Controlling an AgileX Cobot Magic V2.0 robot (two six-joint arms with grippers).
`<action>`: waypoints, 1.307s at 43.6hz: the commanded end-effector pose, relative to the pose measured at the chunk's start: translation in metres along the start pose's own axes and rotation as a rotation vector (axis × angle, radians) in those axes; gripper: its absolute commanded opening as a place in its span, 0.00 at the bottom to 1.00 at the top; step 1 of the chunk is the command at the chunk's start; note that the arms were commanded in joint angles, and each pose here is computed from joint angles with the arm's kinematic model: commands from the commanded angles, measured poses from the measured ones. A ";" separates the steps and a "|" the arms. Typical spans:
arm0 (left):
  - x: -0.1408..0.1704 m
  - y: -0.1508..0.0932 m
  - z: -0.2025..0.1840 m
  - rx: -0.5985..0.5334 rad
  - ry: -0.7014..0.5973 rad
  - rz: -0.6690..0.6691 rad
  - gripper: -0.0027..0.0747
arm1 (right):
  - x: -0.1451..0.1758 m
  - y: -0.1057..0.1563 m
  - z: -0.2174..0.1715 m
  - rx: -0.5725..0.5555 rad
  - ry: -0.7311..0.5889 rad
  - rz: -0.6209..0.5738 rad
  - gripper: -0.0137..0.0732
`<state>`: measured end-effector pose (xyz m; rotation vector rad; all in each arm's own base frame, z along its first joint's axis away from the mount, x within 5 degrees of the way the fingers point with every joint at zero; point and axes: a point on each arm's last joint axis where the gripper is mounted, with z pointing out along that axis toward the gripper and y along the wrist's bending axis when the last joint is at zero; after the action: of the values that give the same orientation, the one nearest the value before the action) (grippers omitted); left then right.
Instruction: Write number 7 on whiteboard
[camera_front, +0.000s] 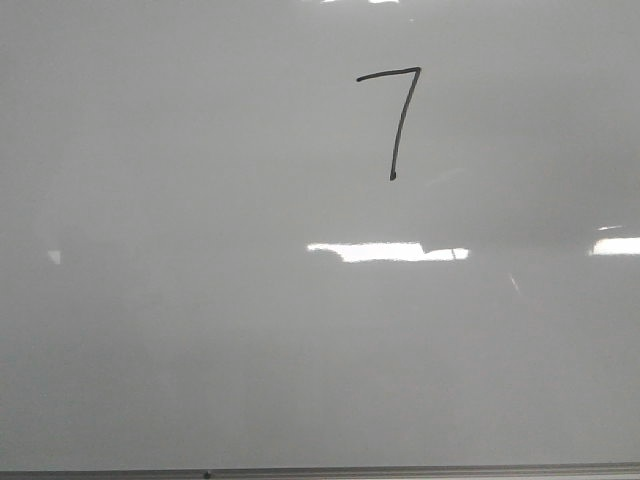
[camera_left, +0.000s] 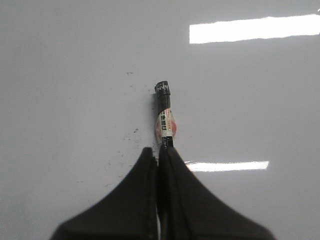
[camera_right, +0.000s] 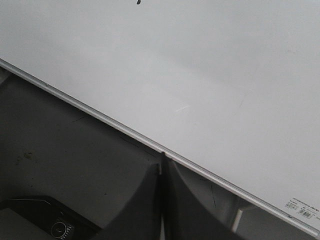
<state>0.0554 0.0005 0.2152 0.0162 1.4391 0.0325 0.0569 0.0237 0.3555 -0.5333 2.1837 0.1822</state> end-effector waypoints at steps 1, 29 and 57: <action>-0.005 0.001 -0.001 -0.010 -0.088 -0.013 0.01 | -0.010 -0.001 -0.004 0.009 -0.080 -0.001 0.08; -0.005 0.001 -0.001 -0.010 -0.086 -0.013 0.01 | 0.054 -0.015 0.020 0.416 -0.618 0.145 0.08; -0.005 0.001 -0.001 -0.010 -0.086 -0.013 0.01 | 0.121 -0.013 0.079 0.466 -0.788 0.166 0.08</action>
<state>0.0554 0.0005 0.2152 0.0162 1.4391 0.0325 0.0568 -0.0014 0.1983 -0.0039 1.5722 -0.0394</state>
